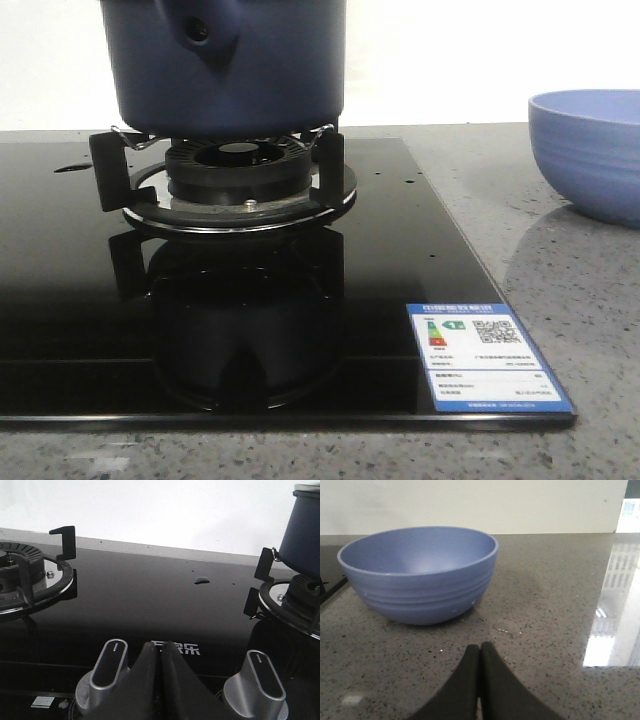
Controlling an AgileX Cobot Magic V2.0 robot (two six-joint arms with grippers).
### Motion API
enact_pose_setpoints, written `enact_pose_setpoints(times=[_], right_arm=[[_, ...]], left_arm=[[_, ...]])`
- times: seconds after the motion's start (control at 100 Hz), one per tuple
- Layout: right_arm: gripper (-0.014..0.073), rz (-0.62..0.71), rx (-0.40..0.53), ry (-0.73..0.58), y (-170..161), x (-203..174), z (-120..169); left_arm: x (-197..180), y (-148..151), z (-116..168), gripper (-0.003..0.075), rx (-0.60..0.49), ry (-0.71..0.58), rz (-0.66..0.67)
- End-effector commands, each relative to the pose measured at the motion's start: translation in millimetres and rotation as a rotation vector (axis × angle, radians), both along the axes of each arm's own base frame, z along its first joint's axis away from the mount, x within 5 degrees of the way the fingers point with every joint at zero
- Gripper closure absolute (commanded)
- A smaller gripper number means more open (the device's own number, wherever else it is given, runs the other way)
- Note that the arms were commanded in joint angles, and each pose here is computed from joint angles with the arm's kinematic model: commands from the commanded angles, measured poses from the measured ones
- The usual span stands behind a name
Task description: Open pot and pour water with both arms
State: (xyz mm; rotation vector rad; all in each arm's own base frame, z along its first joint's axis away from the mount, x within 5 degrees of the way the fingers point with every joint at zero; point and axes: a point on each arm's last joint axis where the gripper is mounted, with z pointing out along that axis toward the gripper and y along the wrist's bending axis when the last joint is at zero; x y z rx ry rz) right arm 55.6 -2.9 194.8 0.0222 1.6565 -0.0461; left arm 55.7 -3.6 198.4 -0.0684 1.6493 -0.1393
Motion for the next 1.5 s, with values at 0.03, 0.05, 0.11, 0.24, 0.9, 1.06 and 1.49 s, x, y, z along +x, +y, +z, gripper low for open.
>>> enact_pose_setpoints(times=[0.03,0.05,0.11,0.24,0.9,1.06,1.49], right_arm=[[0.0637,0.006,-0.015,-0.07,0,0,0],[0.0637,0.006,-0.015,-0.07,0,0,0],[0.0637,0.006,-0.015,-0.07,0,0,0],[0.0637,0.006,-0.015,-0.07,0,0,0],[0.0637,0.012,0.109,-0.119,1,0,4],[0.0637,0.015,0.224,-0.123,2,0,4],[0.0637,0.04,0.594,-0.17,4,-2,20]], left_arm=[[0,1,-3,0.0741,-0.011,-0.068,0.004],[0,1,-3,0.0741,-0.011,-0.068,0.004],[0,1,-3,0.0741,-0.011,-0.068,0.004],[0,1,-3,0.0741,-0.011,-0.074,0.005],[0,0,0,0.0741,-0.165,-0.094,0.003],[0,0,2,0.0741,-0.273,-0.109,0.005],[-2,2,14,0.0741,-0.705,-0.155,0.009]])
